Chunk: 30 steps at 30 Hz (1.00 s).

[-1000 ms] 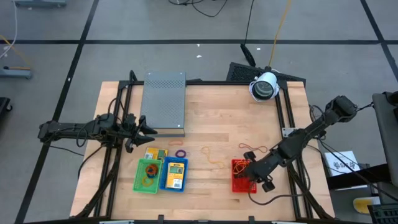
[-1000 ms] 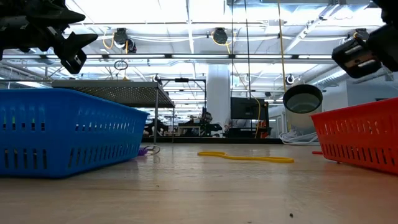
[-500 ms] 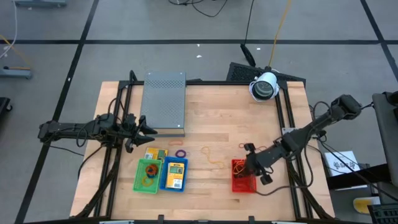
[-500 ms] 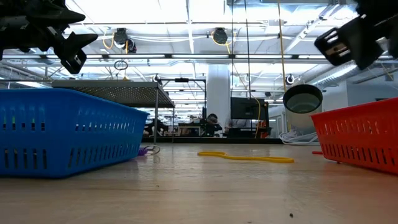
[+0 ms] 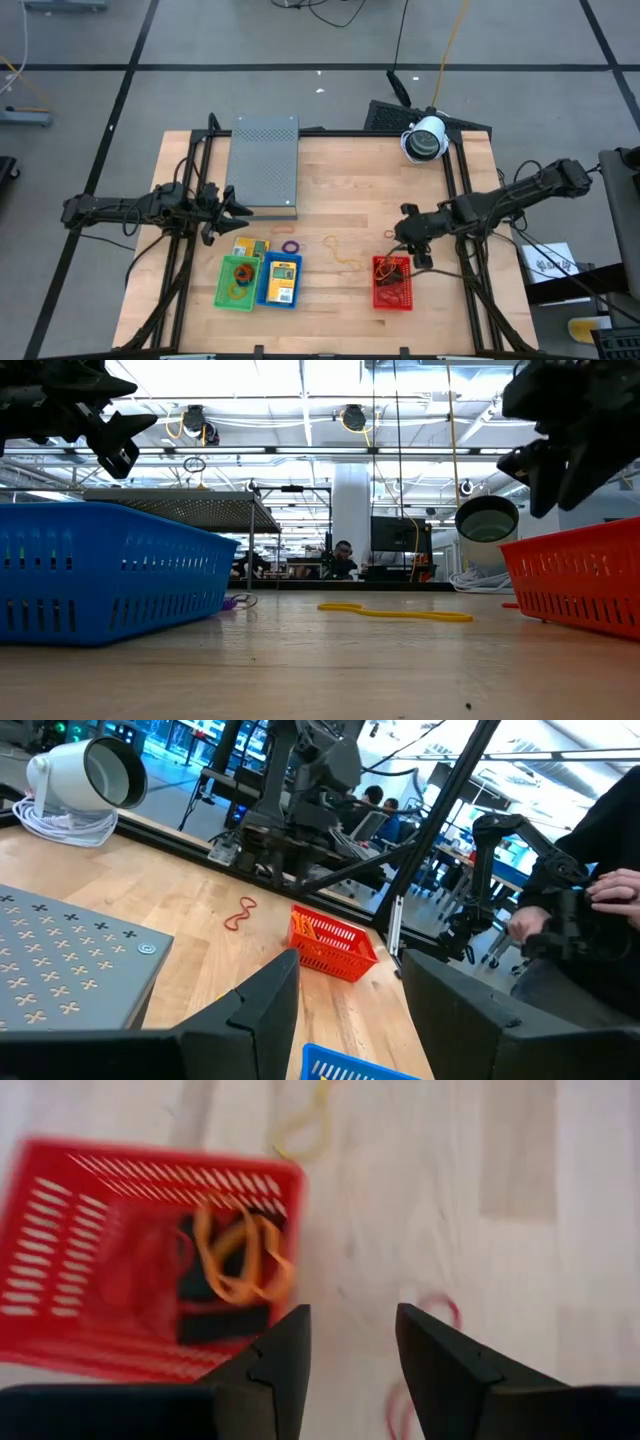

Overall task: Pick & Place Office Desk Supplies
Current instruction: Put the red rubber band into the red bin

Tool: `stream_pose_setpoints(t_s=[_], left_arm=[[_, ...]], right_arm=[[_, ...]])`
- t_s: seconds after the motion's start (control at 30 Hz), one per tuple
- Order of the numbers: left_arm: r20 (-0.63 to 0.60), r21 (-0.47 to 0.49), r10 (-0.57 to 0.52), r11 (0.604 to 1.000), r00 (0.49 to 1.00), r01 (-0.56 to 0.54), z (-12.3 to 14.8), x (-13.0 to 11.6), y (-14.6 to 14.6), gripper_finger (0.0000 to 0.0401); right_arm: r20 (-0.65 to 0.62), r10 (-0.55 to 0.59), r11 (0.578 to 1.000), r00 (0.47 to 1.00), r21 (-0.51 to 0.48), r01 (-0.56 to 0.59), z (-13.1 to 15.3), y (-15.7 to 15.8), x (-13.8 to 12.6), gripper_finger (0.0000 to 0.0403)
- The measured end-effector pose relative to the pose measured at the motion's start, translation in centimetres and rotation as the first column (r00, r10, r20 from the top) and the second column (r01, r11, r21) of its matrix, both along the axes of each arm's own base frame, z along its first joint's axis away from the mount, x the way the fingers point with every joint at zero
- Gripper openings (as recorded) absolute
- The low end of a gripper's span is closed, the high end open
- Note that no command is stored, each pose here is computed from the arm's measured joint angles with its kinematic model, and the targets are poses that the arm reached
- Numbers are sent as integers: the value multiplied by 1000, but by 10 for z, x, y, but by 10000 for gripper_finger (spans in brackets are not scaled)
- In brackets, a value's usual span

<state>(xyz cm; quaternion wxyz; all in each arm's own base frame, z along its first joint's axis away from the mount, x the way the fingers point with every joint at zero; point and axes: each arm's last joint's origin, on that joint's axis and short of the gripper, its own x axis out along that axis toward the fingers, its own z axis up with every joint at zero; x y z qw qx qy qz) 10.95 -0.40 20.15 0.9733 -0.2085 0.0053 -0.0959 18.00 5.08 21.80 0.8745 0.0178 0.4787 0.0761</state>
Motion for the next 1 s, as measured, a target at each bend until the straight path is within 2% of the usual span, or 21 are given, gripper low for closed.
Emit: stream_pose_setpoints(t_s=[0.23, 0.4, 0.63, 0.8, 1.0], left_arm=[[0, 1, 0, 1000, 1000, 0, 0, 0, 0, 186], [0, 1, 0, 1000, 1000, 0, 0, 0, 0, 186], [0, 1, 0, 1000, 1000, 0, 0, 0, 0, 186], [0, 1, 0, 1000, 1000, 0, 0, 0, 0, 186], [0, 0, 0, 1000, 1000, 0, 0, 0, 0, 186]], right_arm=[[-145, -72, 996, 987, -62, 64, -8, -17, -8, 145], [-200, -189, 978, 961, -128, 166, -14, -26, -9, 143], [-263, -299, 954, 918, -112, 279, -24, -29, -1, 150], [-314, -331, 944, 890, -116, 310, -34, -27, 4, 148], [-356, -320, 946, 878, -71, 316, -42, -19, 10, 148]])
